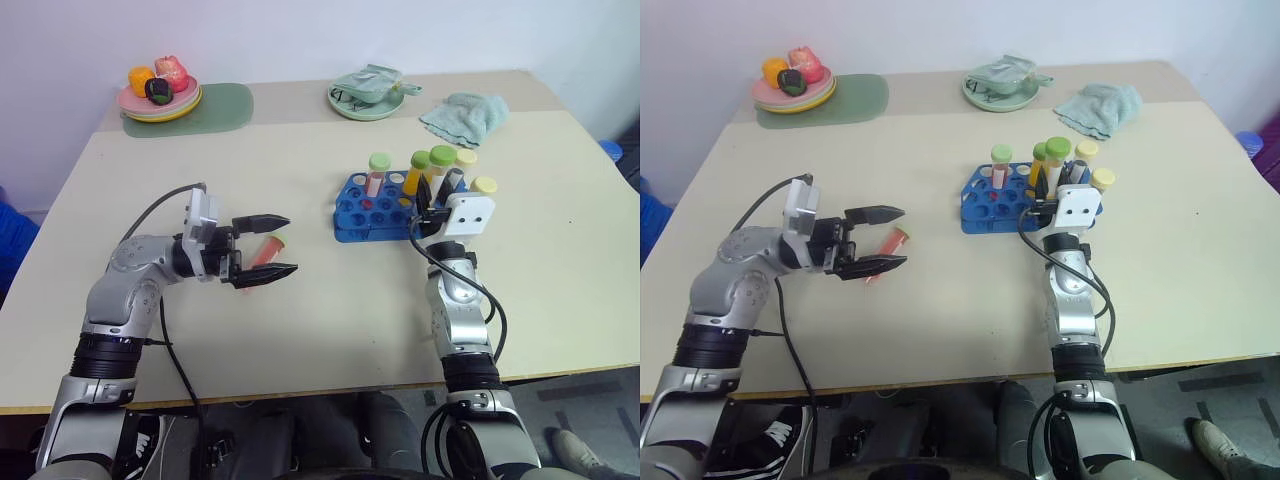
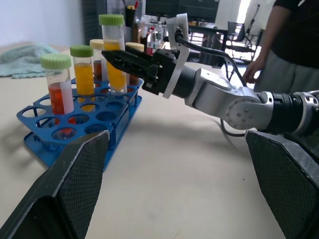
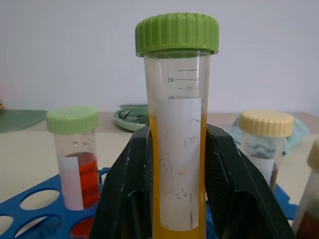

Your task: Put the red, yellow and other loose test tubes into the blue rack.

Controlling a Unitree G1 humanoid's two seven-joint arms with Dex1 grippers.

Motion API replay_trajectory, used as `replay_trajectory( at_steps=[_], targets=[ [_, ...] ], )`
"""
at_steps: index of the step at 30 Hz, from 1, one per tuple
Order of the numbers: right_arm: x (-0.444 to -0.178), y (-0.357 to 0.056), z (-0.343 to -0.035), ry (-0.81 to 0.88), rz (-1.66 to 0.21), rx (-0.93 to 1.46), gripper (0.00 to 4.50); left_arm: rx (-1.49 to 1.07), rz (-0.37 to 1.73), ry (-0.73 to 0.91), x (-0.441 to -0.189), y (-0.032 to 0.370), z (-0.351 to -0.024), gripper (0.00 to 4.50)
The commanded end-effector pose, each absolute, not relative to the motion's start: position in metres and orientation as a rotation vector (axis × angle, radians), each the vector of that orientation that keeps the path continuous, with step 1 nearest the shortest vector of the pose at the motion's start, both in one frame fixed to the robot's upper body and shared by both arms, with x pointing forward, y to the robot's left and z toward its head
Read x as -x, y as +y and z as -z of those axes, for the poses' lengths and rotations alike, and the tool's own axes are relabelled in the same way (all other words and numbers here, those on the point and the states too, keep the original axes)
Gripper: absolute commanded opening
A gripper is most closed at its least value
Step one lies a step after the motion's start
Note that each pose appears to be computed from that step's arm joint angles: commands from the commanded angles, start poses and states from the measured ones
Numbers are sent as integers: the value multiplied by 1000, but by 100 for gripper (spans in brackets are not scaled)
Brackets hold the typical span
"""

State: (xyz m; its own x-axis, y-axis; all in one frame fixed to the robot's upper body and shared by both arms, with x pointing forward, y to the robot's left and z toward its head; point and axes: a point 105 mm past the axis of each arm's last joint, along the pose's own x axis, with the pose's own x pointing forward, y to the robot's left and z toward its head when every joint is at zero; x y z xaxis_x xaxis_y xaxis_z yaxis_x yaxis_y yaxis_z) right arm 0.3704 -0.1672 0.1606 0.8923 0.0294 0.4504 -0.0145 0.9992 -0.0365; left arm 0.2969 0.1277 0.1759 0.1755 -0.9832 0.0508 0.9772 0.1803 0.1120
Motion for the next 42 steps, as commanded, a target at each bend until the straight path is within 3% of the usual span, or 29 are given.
replay_trajectory(
  at_steps=[1, 18, 36, 42],
  targets=[
    [-364, -169, -171, -519, -18, 41, 92, -80, 1378, -162, -295, 133, -187, 450],
    [-365, -154, -169, -520, -64, 81, 92, -75, 1378, -165, -296, 131, -188, 450],
    [-369, -163, -160, -490, -61, 108, 92, -76, 1372, -164, -294, 132, -190, 450],
    [-368, -163, -161, -495, -60, 83, 372, -75, 1371, -165, -295, 132, -191, 450]
  ],
)
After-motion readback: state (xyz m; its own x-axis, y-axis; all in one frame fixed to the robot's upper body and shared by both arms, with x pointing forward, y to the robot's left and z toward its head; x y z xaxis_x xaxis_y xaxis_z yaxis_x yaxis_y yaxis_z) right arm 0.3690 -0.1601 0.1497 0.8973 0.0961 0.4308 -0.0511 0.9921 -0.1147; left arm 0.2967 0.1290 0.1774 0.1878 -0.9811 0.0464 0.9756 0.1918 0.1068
